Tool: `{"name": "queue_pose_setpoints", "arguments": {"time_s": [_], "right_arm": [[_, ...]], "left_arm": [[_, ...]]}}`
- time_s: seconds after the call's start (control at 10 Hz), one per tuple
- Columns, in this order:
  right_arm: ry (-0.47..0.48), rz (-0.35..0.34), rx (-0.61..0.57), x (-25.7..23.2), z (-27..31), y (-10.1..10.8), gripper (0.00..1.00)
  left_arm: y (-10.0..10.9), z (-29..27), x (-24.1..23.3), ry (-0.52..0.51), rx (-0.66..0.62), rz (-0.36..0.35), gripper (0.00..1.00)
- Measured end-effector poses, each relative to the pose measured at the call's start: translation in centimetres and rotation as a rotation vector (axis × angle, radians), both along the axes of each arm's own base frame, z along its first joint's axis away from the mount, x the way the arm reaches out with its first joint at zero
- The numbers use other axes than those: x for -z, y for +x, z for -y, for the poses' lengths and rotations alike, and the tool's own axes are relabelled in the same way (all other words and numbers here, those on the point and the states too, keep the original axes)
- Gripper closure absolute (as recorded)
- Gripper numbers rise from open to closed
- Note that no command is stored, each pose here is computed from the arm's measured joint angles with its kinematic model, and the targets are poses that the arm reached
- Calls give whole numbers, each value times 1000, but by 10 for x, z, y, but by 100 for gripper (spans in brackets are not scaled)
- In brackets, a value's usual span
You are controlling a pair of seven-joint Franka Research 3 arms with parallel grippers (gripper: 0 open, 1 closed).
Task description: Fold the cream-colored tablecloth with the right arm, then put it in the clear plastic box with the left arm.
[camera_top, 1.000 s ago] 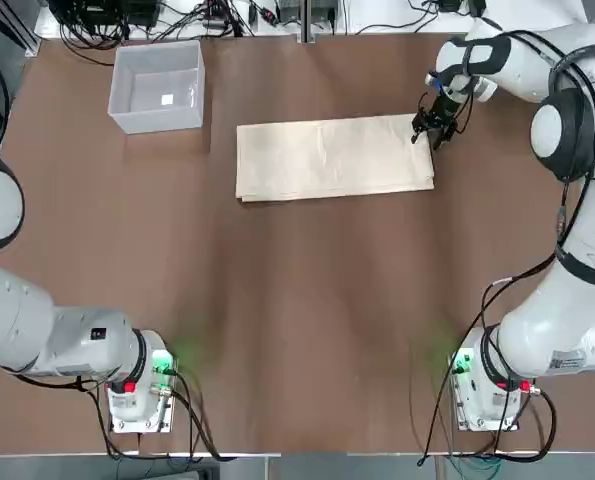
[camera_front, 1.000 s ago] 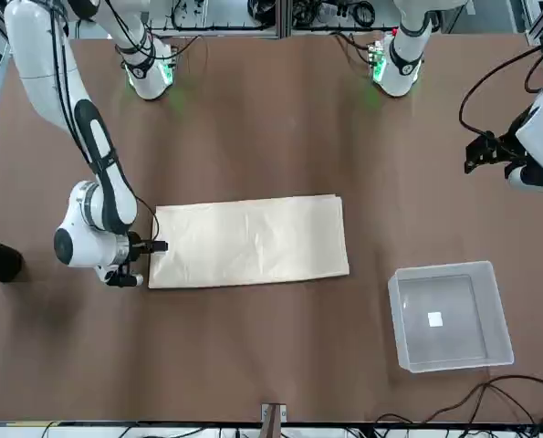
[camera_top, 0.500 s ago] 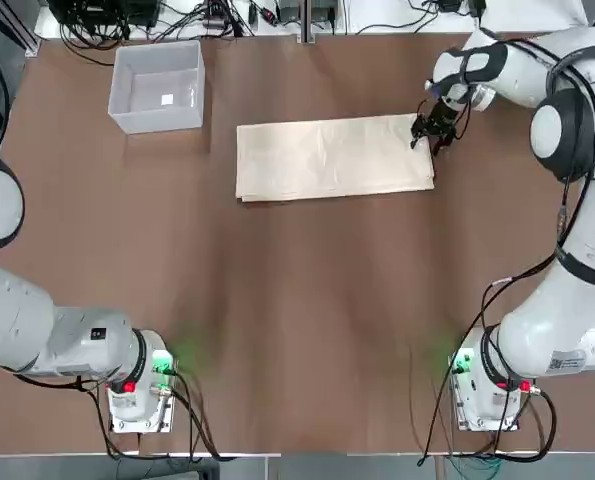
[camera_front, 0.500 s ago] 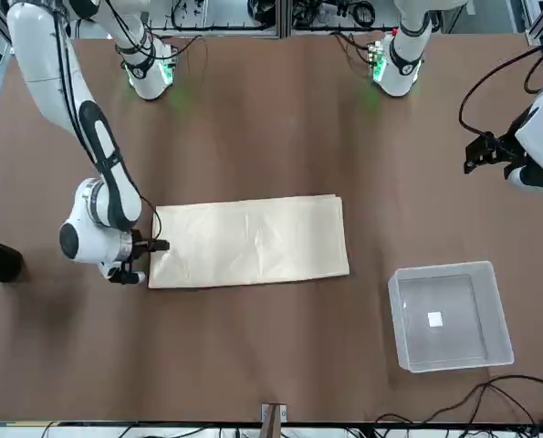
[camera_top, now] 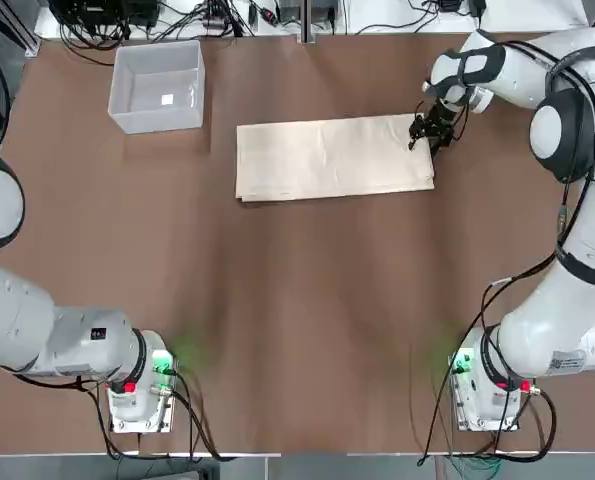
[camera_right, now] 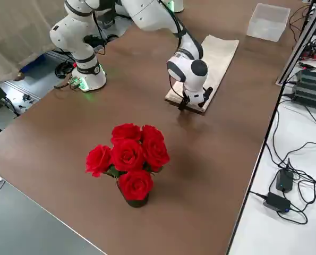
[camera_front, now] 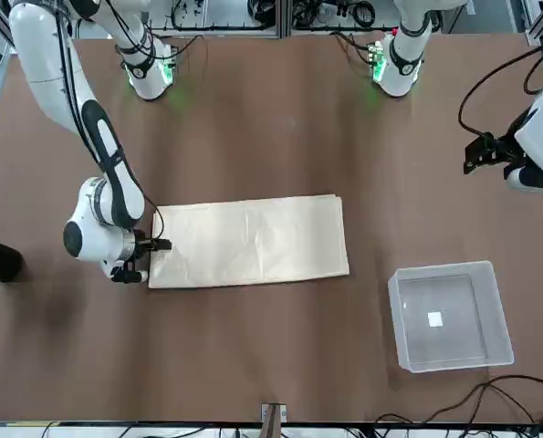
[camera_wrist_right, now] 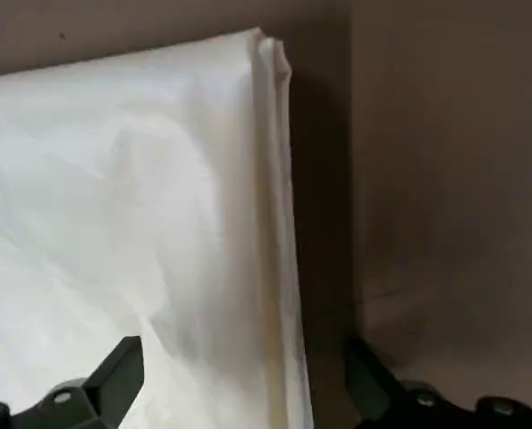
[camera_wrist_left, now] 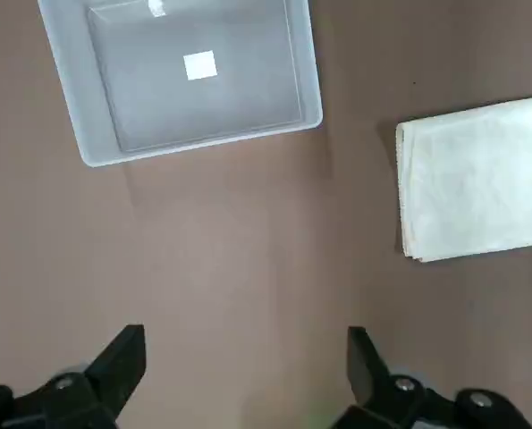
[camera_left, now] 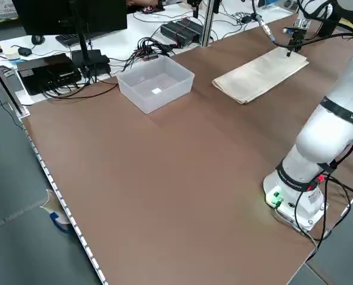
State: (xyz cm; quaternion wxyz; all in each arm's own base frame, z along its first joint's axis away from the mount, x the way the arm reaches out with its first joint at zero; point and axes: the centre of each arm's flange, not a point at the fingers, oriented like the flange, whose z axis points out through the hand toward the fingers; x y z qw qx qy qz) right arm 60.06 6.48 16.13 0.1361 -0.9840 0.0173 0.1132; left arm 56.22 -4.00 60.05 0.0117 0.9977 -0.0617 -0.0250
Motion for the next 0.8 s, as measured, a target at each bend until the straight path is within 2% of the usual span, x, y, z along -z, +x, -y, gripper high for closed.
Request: {"name": "queue_pose_setpoints", "arguments": {"time_s": [0.3,0.8], "right_arm": [[1,0,-4,0,-2,0,0],[1,-2,-4,1,-2,-1,10]], "left_arm": [[0,0,0,0,0,0,1],[0,1,0,0,2,-1,1]]}}
